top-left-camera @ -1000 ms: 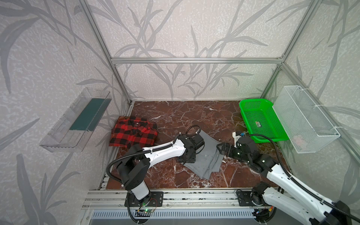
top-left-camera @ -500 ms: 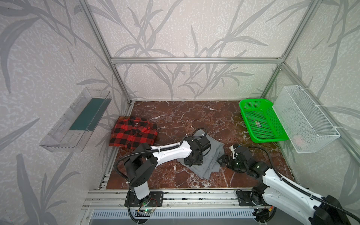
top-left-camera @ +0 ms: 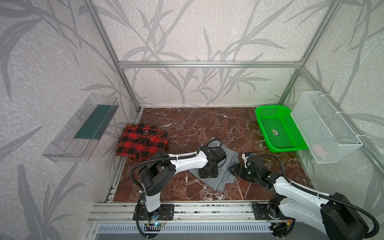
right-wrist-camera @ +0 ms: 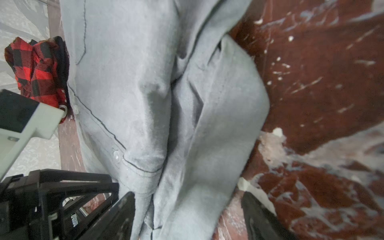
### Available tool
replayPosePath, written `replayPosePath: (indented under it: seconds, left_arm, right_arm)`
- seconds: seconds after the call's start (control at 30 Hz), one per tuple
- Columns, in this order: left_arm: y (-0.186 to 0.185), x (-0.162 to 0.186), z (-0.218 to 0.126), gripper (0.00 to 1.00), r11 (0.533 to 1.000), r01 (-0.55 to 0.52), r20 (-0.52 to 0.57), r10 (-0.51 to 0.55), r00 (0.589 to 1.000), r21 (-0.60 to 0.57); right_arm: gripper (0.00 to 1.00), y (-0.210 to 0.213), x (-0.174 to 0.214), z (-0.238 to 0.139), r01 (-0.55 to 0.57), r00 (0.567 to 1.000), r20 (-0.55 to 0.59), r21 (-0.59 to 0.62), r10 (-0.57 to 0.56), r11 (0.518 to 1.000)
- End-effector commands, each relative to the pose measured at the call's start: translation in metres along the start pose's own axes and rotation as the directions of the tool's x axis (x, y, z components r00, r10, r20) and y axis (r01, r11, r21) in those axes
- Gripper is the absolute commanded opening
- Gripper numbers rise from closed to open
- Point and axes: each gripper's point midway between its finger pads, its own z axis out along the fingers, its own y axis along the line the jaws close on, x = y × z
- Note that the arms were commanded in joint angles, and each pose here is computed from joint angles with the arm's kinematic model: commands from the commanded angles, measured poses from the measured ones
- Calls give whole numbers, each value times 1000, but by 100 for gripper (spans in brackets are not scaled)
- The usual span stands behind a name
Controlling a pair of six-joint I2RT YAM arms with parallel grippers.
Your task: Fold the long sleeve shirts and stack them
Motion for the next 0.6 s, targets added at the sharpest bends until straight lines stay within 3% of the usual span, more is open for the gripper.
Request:
replayPosePath:
  seconds: [0.0,0.57]
  left_arm:
    - [-7,0,-1,52,1000,17,-2,-17,1000,9]
    - [-10,6,-1,52,998,61,-46,-60,997,18]
  right_arm:
    - [78,-5,7,7,5,1000,-28,2,-5,1000]
    - [65,8,5,19,99,995,34,-68,-97,993]
